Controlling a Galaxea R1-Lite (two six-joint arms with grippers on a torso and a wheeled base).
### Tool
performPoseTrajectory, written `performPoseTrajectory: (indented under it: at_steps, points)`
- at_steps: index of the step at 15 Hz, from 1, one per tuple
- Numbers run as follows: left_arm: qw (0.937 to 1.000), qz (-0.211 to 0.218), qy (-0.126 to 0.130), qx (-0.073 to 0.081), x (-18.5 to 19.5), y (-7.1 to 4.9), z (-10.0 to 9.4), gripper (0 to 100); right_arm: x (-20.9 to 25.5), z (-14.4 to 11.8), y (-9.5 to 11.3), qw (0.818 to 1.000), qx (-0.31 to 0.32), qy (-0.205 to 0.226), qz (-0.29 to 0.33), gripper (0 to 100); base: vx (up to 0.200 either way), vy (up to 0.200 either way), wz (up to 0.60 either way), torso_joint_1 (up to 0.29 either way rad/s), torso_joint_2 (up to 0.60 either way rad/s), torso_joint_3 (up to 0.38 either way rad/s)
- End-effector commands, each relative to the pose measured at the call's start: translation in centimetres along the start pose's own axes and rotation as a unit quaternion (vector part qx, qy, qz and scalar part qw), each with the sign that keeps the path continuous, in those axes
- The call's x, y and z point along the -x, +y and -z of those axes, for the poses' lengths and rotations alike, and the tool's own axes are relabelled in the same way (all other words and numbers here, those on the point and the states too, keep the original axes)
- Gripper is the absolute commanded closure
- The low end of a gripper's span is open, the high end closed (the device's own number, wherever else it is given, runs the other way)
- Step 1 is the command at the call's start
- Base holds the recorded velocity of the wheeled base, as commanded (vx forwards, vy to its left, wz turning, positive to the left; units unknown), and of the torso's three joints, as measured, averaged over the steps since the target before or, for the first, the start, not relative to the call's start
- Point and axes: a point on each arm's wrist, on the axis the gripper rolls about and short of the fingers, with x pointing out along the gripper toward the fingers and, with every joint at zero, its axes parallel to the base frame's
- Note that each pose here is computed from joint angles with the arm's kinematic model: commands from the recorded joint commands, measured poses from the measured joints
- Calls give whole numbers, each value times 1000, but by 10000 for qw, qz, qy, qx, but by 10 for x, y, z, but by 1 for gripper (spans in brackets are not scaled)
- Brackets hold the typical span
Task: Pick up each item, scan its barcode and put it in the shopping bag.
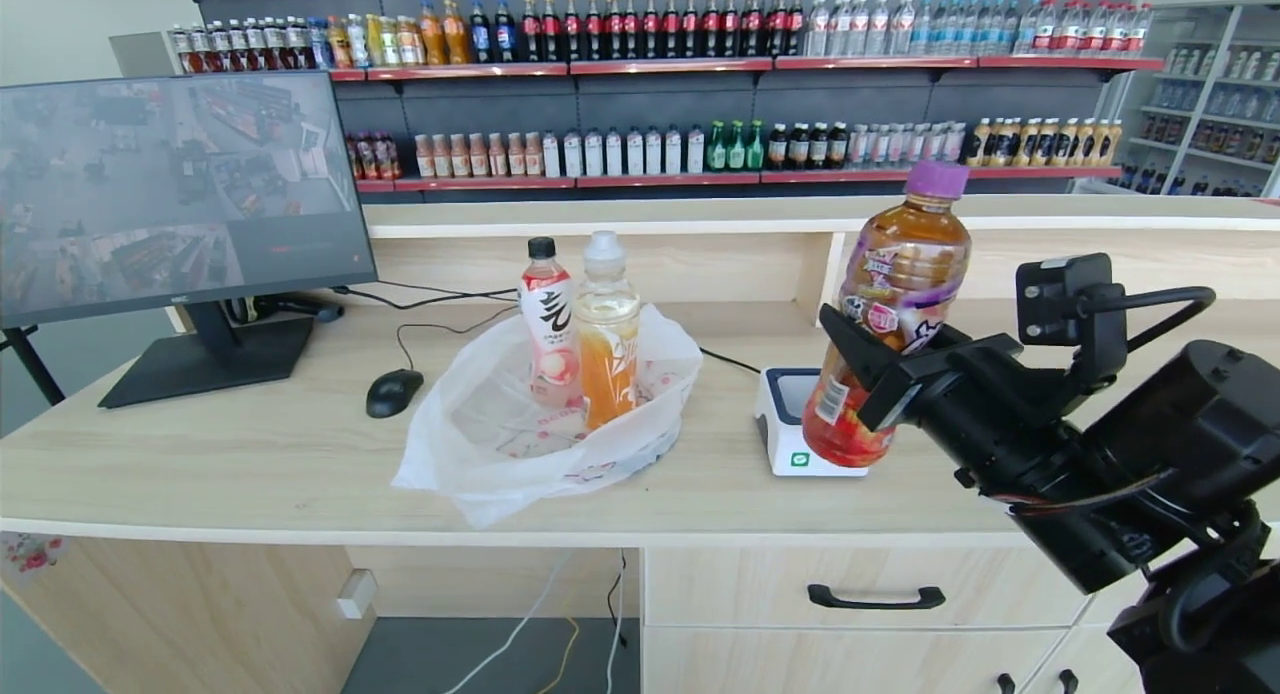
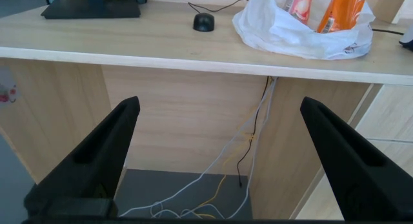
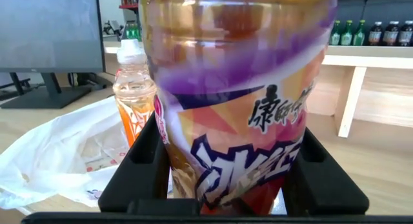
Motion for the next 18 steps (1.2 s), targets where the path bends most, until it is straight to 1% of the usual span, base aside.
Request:
performPoseTrajectory:
  at_steps: [1, 9, 11, 13, 16, 17, 18]
  points:
    - [10000, -2, 0, 0, 0, 0, 0, 0, -1, -1, 0, 10000, -1, -30, -11, 100, 0, 200, 0, 12, 7, -2]
    - [10000, -2, 0, 8, 0, 0, 0, 0, -10, -1, 1, 9999, -3, -114, -9, 100, 0, 200, 0, 4, 4, 1]
    - [10000, -2, 0, 8, 0, 0, 0, 0, -16, 1, 4, 9999, -6, -144, -39, 100, 0, 0, 0, 0, 0, 0]
    - [10000, -2, 0, 8, 0, 0, 0, 0, -21, 2, 14, 9996, -63, -193, -191, 100, 0, 0, 0, 0, 0, 0]
    - [10000, -2, 0, 8, 0, 0, 0, 0, -36, 7, 18, 9994, -66, -268, -211, 100, 0, 0, 0, 0, 0, 0]
    - [10000, -2, 0, 8, 0, 0, 0, 0, -42, 11, 24, 9992, -89, -274, -276, 100, 0, 0, 0, 0, 0, 0]
    - [10000, -2, 0, 16, 0, 0, 0, 0, -44, 17, 34, 9988, -126, -217, -416, 100, 0, 0, 0, 0, 0, 0]
